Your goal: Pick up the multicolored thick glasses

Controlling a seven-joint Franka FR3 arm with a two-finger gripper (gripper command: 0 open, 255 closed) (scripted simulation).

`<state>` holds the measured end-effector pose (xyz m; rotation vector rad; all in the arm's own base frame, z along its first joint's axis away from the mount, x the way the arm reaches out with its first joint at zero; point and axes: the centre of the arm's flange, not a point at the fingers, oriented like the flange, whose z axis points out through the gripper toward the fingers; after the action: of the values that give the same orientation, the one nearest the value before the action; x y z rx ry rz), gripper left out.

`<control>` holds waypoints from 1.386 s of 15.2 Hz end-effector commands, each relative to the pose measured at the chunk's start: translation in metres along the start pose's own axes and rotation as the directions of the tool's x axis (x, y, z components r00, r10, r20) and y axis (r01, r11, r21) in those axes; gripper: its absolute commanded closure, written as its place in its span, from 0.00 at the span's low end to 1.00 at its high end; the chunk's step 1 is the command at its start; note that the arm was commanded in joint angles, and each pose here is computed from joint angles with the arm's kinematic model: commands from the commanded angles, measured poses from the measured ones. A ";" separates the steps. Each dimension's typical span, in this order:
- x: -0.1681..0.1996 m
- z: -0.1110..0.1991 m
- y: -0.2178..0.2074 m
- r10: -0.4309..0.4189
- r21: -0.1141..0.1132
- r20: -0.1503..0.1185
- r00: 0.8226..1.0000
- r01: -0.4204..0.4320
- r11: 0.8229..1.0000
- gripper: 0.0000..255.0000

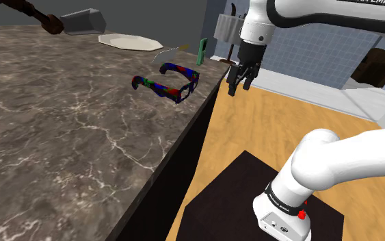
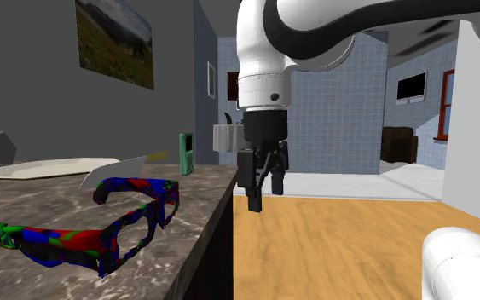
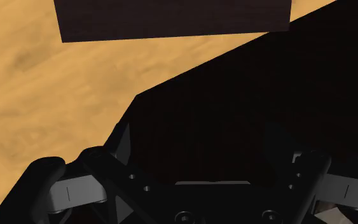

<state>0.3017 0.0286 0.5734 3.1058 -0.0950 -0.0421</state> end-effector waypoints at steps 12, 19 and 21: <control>0.043 -0.068 -0.108 0.174 0.055 -0.085 0.981 -0.169 0.984 0.00; 0.058 -0.073 -0.137 0.223 0.073 -0.108 0.969 -0.216 0.974 0.00; 0.059 -0.063 -0.138 0.223 0.073 -0.108 0.969 -0.216 0.974 0.00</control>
<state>0.3702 0.1623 0.6347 3.1273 -0.4428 0.1477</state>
